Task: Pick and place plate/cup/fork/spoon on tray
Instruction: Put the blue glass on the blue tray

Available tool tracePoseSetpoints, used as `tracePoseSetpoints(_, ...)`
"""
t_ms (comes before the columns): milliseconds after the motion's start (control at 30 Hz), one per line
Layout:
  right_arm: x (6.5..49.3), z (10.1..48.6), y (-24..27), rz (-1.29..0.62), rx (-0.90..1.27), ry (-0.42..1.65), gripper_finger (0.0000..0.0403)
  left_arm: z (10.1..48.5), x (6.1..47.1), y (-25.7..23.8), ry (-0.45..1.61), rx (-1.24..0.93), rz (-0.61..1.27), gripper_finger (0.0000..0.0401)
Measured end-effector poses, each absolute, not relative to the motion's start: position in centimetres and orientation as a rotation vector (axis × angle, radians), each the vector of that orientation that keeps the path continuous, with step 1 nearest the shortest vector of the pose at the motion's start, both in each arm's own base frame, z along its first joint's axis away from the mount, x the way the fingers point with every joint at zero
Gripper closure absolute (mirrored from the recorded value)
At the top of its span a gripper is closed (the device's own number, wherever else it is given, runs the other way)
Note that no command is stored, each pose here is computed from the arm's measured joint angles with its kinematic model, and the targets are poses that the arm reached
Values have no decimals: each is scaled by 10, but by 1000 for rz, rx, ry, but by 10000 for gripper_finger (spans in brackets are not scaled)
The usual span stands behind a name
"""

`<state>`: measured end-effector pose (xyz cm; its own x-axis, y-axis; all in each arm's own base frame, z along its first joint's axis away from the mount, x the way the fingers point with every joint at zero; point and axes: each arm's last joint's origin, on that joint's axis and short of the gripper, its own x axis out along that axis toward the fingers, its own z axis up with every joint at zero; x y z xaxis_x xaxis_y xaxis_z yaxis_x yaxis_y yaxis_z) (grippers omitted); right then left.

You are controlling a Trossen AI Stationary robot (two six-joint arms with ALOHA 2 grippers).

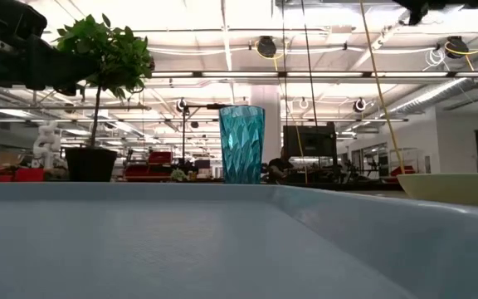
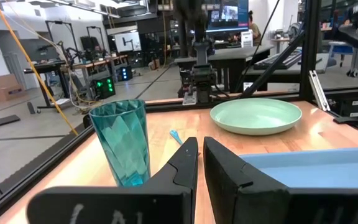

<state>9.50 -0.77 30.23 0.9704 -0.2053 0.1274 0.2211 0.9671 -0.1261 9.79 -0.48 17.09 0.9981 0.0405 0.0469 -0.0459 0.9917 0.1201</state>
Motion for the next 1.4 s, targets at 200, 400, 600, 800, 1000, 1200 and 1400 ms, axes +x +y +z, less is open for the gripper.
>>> tracePoseSetpoints(200, 110, 363, -8, -214, -190, -37, 403, 171, 98, -5, -45, 121, 44, 370)
tracePoseSetpoints(400, 133, 412, -13, -232, -239, 80, 403, 172, 98, -5, -52, 127, 49, 370)
tracePoseSetpoints(600, 165, 446, -23, -264, -308, 168, 403, 175, 98, -5, -90, 145, 54, 370)
tracePoseSetpoints(800, 204, 459, -42, -298, -322, 256, 403, 176, 98, -5, -95, 142, 55, 370)
tracePoseSetpoints(1000, 246, 450, -74, -276, -258, 381, 403, 178, 98, -2, -105, 140, 139, 370)
tracePoseSetpoints(1200, 287, 418, -104, -293, -203, 603, 403, 187, 99, -2, -160, 48, 147, 370)
tracePoseSetpoints(1400, 320, 376, -116, -171, -133, 746, 403, 226, 103, -2, -137, 55, 147, 370)
